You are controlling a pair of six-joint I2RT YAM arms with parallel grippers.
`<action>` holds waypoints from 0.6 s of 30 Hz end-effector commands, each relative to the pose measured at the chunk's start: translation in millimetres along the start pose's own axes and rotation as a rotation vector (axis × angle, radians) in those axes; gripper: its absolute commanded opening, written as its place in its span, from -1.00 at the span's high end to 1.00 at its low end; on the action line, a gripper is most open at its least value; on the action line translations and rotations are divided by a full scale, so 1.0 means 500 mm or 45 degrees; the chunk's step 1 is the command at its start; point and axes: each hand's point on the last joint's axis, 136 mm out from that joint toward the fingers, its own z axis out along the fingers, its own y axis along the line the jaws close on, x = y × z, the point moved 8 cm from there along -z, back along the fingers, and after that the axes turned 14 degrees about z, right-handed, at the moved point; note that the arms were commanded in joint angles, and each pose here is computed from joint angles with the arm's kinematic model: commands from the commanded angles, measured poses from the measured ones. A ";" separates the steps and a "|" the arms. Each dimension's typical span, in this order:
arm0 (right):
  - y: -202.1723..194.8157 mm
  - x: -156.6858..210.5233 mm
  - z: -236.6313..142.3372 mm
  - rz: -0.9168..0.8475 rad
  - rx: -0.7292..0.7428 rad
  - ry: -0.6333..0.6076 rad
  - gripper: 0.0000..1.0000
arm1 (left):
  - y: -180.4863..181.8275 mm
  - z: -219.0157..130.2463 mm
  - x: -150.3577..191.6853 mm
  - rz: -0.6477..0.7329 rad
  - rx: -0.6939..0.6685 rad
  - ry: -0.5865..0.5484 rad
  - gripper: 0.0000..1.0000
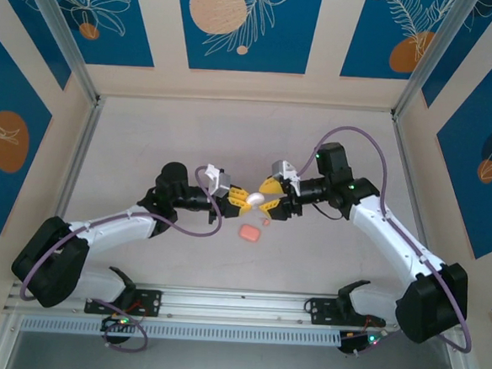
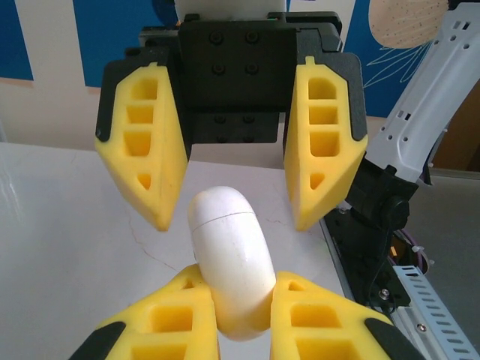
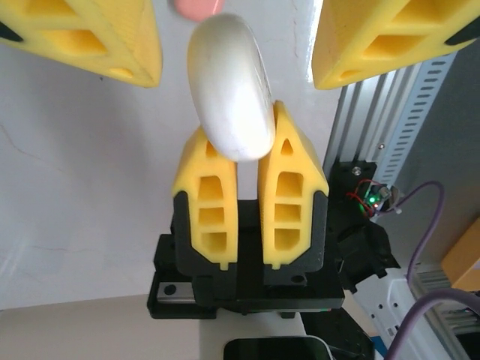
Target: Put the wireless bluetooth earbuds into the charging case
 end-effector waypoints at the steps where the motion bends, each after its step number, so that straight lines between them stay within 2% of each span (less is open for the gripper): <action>1: 0.013 -0.014 0.005 -0.028 -0.102 -0.004 -0.02 | 0.005 -0.001 -0.023 0.083 0.025 -0.054 0.88; 10: 0.015 -0.015 0.005 -0.052 -0.128 0.029 0.56 | 0.006 -0.003 -0.024 0.085 0.007 -0.052 0.83; 13: 0.016 -0.016 0.000 -0.065 -0.092 0.055 0.70 | 0.008 -0.002 -0.019 0.079 -0.008 -0.035 0.68; 15: 0.014 -0.016 -0.004 -0.081 -0.043 0.085 0.73 | 0.008 -0.003 -0.013 0.073 -0.017 -0.004 0.36; 18: 0.009 -0.012 -0.006 -0.144 0.084 0.167 0.74 | 0.007 -0.007 -0.008 0.102 -0.032 0.072 0.18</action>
